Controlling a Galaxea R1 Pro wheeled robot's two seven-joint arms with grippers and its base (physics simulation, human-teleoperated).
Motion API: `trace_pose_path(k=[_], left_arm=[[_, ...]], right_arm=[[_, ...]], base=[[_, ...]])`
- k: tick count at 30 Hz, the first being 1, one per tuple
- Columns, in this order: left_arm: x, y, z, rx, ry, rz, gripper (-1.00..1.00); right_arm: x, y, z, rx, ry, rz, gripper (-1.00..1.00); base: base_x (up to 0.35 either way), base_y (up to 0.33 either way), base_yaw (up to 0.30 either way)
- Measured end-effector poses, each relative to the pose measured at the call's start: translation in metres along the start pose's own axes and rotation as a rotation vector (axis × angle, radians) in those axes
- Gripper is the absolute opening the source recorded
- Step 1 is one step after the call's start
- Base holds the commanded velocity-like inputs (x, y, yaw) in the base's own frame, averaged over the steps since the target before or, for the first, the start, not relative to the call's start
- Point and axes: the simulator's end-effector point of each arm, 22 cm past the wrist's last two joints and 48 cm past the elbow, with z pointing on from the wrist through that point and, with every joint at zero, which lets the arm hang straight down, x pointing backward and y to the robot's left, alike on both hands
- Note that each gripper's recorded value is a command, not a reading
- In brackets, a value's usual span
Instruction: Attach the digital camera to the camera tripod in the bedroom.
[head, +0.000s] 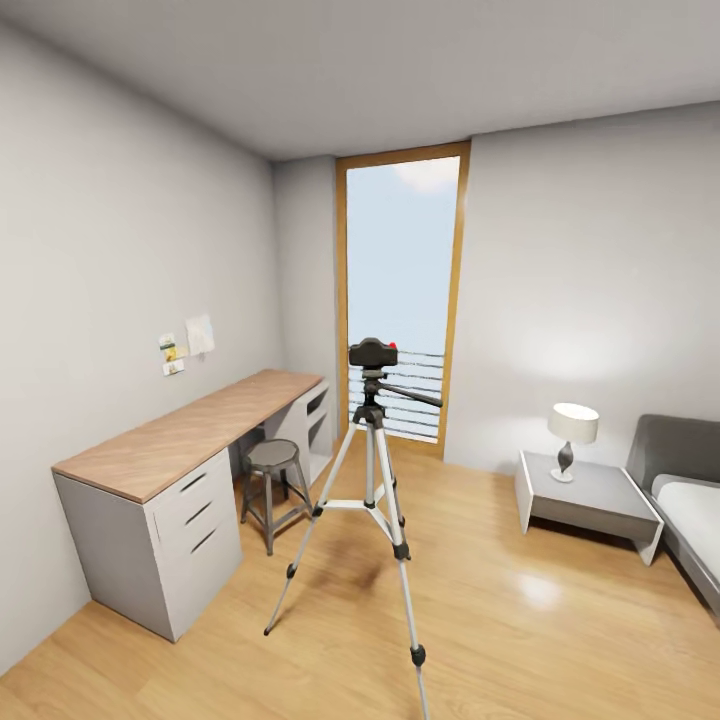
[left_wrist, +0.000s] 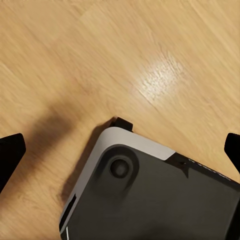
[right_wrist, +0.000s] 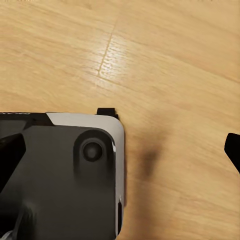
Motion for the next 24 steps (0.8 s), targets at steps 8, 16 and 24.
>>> trace_pose_path(k=[8,16,24], left_arm=[[-0.0004,0.0008,0.0000,-0.001,0.000,0.002,1.00],[-0.0022,-0.0028,-0.0001,0.006,-0.004,0.004,1.00],[-0.0032,-0.0038,-0.0001,0.008,-0.006,0.005,1.00]], right_arm=[[-0.0005,0.0006,0.0000,-0.002,-0.001,-0.001,1.00],[-0.0009,0.0006,0.0000,-0.002,-0.003,-0.002,1.00],[-0.0002,0.0005,0.0000,-0.001,-0.001,-0.001,1.00]], base=[[0.000,0.000,0.000],[0.000,0.000,0.000],[0.000,0.000,0.000]])
